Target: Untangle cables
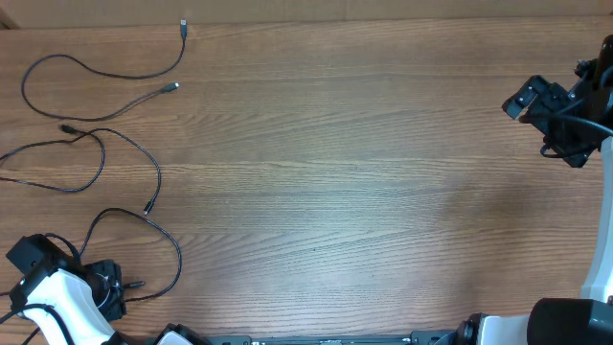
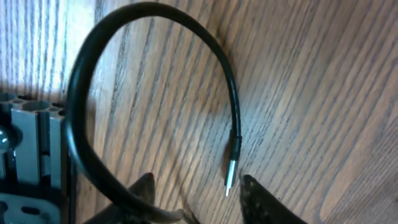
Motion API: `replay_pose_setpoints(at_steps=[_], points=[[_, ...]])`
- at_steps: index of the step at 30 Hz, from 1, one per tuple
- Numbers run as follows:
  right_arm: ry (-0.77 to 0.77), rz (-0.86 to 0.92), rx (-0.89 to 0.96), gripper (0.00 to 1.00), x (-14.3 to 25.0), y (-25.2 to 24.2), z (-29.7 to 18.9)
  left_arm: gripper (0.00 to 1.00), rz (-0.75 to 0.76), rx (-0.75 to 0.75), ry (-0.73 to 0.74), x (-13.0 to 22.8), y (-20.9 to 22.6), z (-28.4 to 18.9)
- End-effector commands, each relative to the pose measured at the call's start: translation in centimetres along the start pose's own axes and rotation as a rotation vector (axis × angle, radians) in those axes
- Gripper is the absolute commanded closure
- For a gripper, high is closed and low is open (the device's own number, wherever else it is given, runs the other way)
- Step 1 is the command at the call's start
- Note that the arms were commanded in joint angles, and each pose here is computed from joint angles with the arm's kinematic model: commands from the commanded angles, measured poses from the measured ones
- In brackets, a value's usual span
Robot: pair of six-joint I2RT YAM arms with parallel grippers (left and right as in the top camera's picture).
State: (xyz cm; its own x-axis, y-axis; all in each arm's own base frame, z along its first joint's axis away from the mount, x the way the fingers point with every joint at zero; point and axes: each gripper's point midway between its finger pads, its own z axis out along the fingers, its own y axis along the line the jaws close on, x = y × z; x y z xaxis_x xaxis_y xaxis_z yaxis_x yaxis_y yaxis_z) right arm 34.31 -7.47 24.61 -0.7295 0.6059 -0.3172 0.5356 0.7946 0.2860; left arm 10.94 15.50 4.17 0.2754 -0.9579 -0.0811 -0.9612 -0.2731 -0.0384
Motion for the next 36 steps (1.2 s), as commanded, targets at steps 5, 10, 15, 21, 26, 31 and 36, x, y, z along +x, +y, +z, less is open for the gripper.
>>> replay_pose_setpoints(at_steps=[5,10,15,21,26,31,36], points=[[-0.013,-0.005,0.002,0.00,-0.3,0.0,-0.2,0.95,0.053,0.009,-0.026,-0.5,-0.2,0.1],[-0.013,-0.005,0.002,0.00,-0.3,0.0,-0.1,0.96,0.287,0.239,0.031,0.5,-4.7,-0.5],[-0.013,-0.005,0.002,0.00,-0.3,0.0,-0.1,0.96,0.489,0.413,0.059,1.7,-7.6,-1.5],[-0.013,-0.005,0.002,0.00,-0.3,0.0,-0.2,0.96,0.722,0.610,0.066,3.3,-10.1,-3.2],[-0.013,-0.005,0.001,0.00,-0.3,0.0,-0.2,0.96,0.890,0.713,0.022,3.8,-11.4,-4.2],[-0.013,-0.005,0.002,0.00,-0.3,0.0,-0.1,0.96,0.970,0.770,0.008,4.3,-11.9,-4.8],[-0.013,-0.005,0.002,0.00,-0.3,0.0,-0.1,0.96,0.985,0.765,-0.006,4.2,-11.9,-4.7]])
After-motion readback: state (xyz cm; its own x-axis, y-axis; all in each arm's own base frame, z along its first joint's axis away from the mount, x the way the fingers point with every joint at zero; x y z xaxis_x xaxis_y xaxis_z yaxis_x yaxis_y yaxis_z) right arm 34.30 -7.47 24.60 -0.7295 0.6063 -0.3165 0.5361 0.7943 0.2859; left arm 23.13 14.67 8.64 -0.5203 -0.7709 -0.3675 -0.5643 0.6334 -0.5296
